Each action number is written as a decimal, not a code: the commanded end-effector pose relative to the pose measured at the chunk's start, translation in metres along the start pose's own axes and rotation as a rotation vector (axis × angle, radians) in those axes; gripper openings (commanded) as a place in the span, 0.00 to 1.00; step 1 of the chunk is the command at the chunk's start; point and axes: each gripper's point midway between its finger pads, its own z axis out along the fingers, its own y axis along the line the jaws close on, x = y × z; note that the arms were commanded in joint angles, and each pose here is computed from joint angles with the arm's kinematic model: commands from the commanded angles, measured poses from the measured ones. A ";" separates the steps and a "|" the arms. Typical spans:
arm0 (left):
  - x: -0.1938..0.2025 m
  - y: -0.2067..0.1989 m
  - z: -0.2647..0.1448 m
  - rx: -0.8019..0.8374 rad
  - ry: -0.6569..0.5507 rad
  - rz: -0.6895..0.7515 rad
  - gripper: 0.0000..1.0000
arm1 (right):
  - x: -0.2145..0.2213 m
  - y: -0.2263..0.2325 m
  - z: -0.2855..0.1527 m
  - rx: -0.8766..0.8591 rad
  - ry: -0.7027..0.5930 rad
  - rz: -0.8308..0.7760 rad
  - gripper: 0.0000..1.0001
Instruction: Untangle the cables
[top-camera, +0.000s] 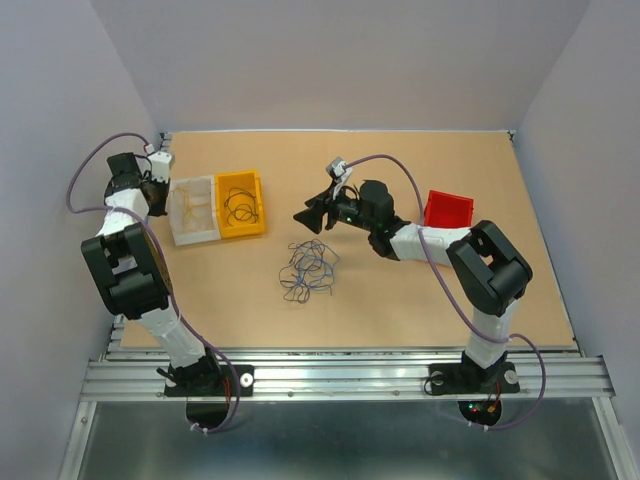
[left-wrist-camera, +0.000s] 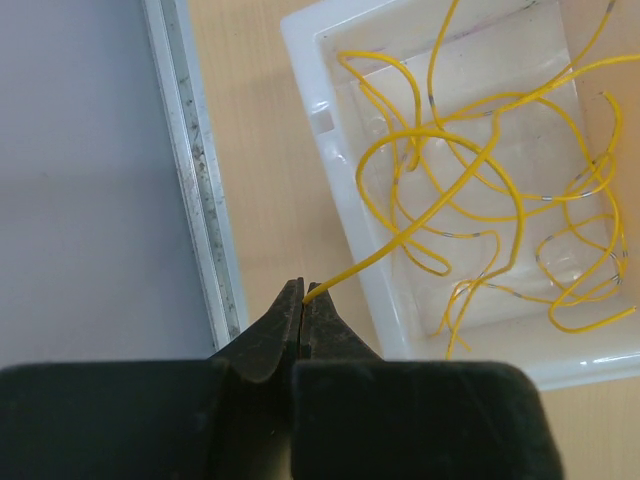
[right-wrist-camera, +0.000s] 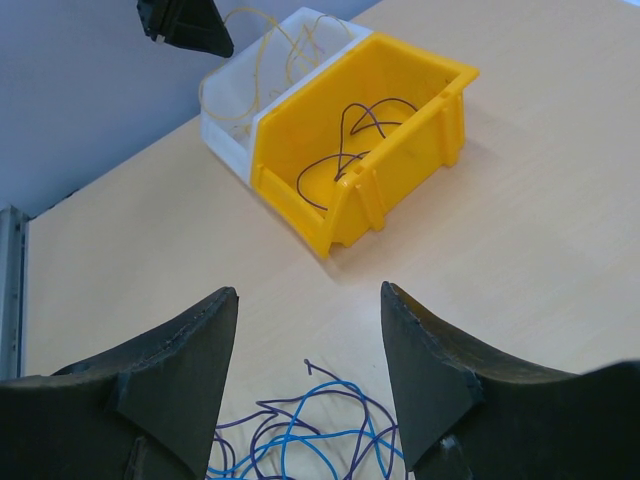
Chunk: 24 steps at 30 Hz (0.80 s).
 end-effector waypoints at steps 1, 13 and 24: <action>-0.023 0.013 -0.020 -0.003 -0.098 -0.024 0.00 | -0.032 0.008 0.005 -0.022 -0.070 -0.042 0.64; -0.031 0.004 -0.017 -0.015 -0.084 -0.002 0.00 | -0.033 0.008 0.004 -0.019 -0.073 -0.046 0.64; -0.041 -0.028 0.011 -0.065 0.005 0.024 0.00 | -0.035 0.008 0.002 -0.017 -0.075 -0.051 0.64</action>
